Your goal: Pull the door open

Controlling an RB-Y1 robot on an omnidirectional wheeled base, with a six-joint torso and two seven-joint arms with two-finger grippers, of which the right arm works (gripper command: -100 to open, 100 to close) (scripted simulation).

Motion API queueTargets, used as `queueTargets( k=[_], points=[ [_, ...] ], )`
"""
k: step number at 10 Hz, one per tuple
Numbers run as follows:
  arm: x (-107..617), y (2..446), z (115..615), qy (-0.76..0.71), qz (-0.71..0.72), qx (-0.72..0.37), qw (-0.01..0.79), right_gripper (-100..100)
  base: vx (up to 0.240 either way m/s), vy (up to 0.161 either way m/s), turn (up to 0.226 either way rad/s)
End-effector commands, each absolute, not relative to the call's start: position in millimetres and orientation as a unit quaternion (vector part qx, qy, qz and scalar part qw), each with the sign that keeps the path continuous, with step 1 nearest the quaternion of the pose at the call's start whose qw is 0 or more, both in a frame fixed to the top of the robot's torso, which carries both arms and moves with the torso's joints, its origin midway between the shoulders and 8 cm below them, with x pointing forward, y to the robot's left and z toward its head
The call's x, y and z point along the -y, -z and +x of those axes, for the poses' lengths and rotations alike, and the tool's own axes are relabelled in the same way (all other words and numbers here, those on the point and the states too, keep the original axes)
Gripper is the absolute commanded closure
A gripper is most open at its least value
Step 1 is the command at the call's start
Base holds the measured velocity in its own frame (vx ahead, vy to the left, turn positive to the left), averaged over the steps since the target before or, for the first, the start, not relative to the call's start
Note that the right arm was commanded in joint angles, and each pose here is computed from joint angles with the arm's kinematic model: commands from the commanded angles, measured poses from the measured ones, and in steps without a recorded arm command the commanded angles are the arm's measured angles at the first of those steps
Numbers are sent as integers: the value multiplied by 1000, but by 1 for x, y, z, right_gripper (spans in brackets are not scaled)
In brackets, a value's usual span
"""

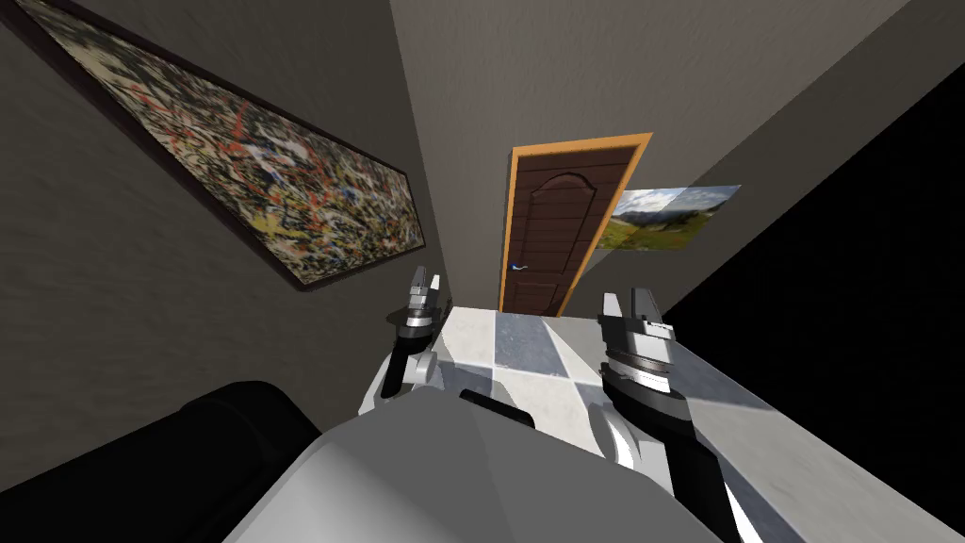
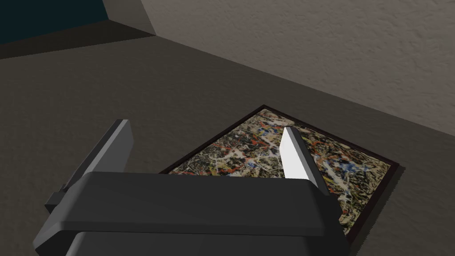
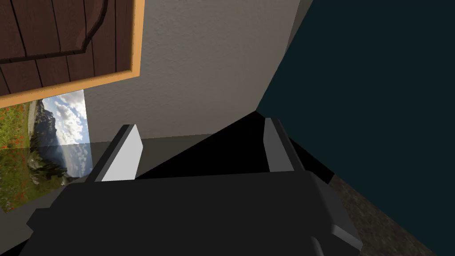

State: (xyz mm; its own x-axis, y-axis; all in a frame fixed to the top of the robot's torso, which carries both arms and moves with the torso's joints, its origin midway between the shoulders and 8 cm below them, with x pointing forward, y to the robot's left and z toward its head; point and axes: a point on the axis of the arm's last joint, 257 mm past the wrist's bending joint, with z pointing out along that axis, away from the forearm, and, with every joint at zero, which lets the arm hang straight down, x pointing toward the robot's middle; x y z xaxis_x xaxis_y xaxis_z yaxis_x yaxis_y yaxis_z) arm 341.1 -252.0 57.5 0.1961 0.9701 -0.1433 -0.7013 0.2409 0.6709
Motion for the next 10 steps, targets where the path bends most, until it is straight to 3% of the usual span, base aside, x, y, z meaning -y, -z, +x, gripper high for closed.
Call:
queueTargets(
  k=[1, 10],
  points=[
    [253, -48, 347, -568, 244, -290, 731, -100, 98, -13, 34],
    [262, 18, 383, -561, 282, -337, 701, -100, 162, 20, 50]
  ],
)
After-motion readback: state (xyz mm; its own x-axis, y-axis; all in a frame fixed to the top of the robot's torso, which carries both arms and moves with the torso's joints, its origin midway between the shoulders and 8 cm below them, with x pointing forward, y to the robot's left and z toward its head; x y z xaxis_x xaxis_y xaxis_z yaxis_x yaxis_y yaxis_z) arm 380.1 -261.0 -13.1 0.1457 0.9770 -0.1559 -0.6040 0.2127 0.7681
